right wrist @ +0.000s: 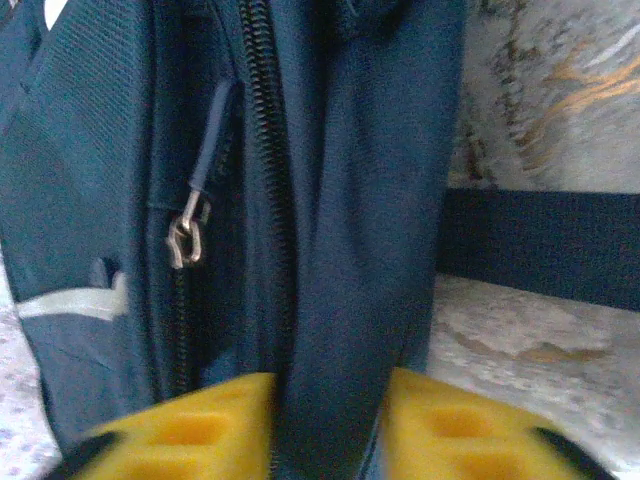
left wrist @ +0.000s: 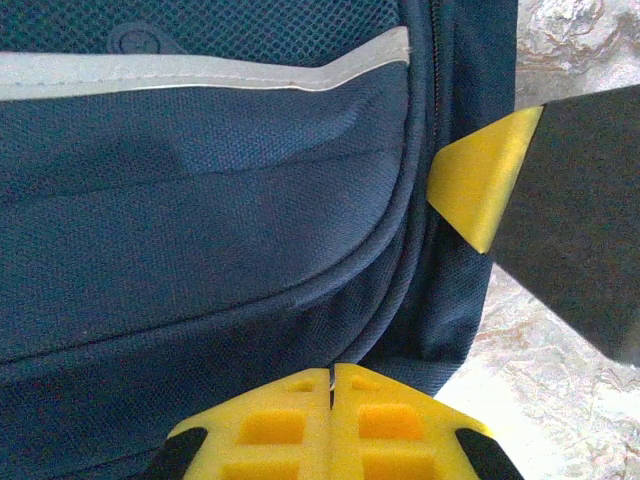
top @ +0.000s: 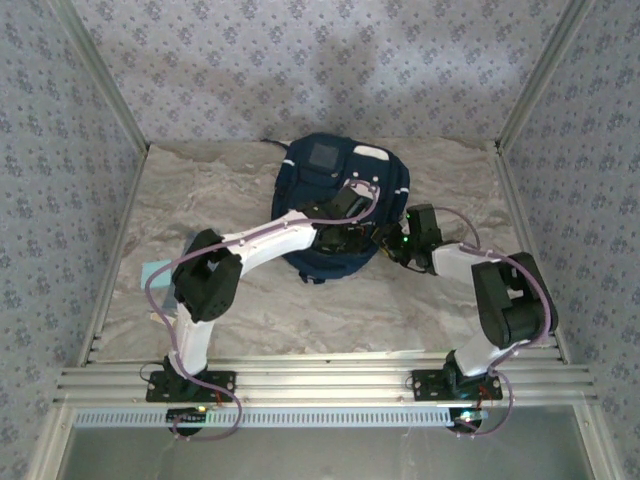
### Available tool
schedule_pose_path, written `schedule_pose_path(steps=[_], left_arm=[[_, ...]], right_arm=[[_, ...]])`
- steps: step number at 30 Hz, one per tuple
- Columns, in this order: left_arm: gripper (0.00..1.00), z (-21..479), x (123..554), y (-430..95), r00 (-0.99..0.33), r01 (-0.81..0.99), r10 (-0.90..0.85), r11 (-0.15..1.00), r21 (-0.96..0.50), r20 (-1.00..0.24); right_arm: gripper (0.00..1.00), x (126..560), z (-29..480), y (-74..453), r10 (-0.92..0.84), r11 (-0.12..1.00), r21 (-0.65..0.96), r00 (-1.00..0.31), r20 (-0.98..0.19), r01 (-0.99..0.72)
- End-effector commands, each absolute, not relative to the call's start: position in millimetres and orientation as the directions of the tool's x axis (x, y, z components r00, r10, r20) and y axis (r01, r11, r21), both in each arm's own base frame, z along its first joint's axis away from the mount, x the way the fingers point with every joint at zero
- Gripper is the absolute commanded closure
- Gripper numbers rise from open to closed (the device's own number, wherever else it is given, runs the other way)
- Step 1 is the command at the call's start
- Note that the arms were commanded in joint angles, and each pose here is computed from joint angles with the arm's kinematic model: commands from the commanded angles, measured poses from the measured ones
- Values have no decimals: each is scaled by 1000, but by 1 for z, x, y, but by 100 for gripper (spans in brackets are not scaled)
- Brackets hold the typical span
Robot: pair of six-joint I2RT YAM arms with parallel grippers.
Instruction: Pack the student bag
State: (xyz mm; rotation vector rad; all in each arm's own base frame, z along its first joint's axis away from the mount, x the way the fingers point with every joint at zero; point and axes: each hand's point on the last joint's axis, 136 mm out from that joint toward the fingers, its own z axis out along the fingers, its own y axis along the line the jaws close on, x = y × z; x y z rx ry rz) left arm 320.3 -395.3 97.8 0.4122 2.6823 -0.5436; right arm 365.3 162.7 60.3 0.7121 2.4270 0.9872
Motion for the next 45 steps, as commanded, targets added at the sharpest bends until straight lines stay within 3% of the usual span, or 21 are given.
schedule_pose_path(steps=[1,4,20,25,30,33,37,40,41,45], left_arm=[[100,128,325,-402,-885,346,148,844,-409,-442],[100,130,331,-388,-885,328,129,854,-404,-447],[100,133,363,-298,-869,221,37,921,-320,-493],[100,142,364,-291,-857,220,30,924,-312,-515],[100,147,356,-295,-863,218,1,903,-369,-505],[100,153,348,-305,-868,223,-25,873,-435,-495],[100,162,339,-329,-871,243,-49,822,-515,-489],[100,169,338,-351,-870,261,-59,787,-559,-489],[100,172,339,-357,-868,266,-66,775,-574,-492],[100,188,342,-382,-856,303,-82,721,-623,-511]], right_arm=[[89,374,71,173,596,577,773,-783,-177,264],[100,374,68,151,631,572,766,-755,-180,295],[100,389,76,33,654,680,641,-690,-310,356],[100,417,81,10,647,703,621,-674,-356,346],[99,458,94,19,595,729,626,-710,-377,278],[87,479,106,34,551,748,624,-736,-393,227],[48,480,133,43,535,760,620,-729,-426,195],[25,460,154,42,539,766,611,-717,-442,200],[21,453,164,43,540,767,611,-711,-450,196],[18,403,161,49,558,753,610,-730,-394,246]])
